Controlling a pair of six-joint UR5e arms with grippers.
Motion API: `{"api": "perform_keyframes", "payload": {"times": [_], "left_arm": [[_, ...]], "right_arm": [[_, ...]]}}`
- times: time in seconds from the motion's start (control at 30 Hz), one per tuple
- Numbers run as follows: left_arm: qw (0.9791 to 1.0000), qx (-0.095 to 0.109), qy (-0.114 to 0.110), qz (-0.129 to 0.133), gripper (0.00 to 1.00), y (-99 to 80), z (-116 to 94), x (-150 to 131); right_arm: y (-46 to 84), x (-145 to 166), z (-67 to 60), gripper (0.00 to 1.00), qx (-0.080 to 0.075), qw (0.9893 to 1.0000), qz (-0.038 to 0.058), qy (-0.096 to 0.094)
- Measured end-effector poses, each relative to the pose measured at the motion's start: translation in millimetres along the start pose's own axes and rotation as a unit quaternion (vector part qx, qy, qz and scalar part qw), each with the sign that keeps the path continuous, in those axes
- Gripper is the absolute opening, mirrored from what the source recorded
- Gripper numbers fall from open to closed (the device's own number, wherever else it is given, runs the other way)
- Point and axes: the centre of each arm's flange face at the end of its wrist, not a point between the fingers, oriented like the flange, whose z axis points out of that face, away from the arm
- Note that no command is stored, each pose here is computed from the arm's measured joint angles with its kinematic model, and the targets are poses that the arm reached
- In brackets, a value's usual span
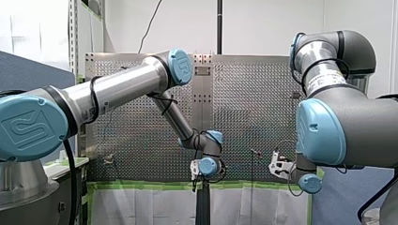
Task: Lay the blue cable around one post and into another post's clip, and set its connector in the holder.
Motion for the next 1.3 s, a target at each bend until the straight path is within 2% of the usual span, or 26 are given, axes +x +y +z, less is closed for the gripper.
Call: {"api": "perform_keyframes", "payload": {"times": [0.33, 0.47, 0.5, 0.57, 0.67, 0.7, 0.73, 0.9, 0.93, 1.0, 1.03, 1.3], "left_arm": [[0.9999, 0.006, 0.005, 0.013, 0.51, -1.7, -1.4, 0.6], [0.9999, 0.005, 0.005, 0.014, 0.46, -1.5, -1.3, 0.7], [0.9999, 0.005, 0.004, 0.014, 0.43, -1.2, -1.1, 0.6], [0.9999, 0.004, 0.004, 0.014, 0.27, -0.5, -0.7, 0.3], [0.9999, 0.003, 0.004, 0.014, 0.21, -0.2, -0.5, 0.3], [0.9999, 0.003, 0.004, 0.014, 0.11, -0.2, -0.5, 0.2], [0.9999, 0.003, 0.004, 0.014, 0.08, -0.1, -0.5, 0.3], [0.9999, 0.004, 0.004, 0.014, 0.08, 0.0, -0.4, 0.6], [0.9999, 0.004, 0.004, 0.014, 0.04, 0.0, -0.4, 0.6], [0.9999, 0.004, 0.004, 0.014, 0.04, -0.1, -0.4, 0.5], [0.9999, 0.004, 0.004, 0.014, 0.0, 0.0, -0.4, 0.7], [0.9999, 0.004, 0.004, 0.014, 0.0, 0.0, -0.4, 0.7]], "right_arm": [[0.2, 0.2, 0.2, 0.0, 0.0, 1.0, -0.0002, 0.001], [0.1, -0.1, 0.0, 0.0, 0.0, 1.0, -0.0001, 0.0], [0.2, -0.4, -0.1, 0.0, 0.0, 1.0, 0.0, 0.0], [0.2, -0.6, -0.3, 0.0, 0.0, 1.0, 0.0001, 0.0], [0.2, -0.6, -0.2, 0.0, 0.0, 1.0, 0.0, 0.0], [0.2, -0.7, -0.2, 0.0, 0.0, 1.0, 0.0, 0.0], [0.2, -0.7, -0.3, 0.0, 0.0, 1.0, 0.0, 0.0], [0.2, -0.7, -0.2, 0.0, 0.0, 1.0, 0.0, 0.0], [0.2, -0.7, -0.2, 0.0, 0.0, 1.0, 0.0, 0.0], [0.2, -0.8, -0.3, 0.0, 0.0, 1.0, 0.0001, 0.0], [0.2, -0.9, -0.3, 0.0, 0.0, 1.0, 0.0, 0.0], [0.2, -1.1, -0.4, 0.0, 0.0, 1.0, 0.0001, 0.0]]}}
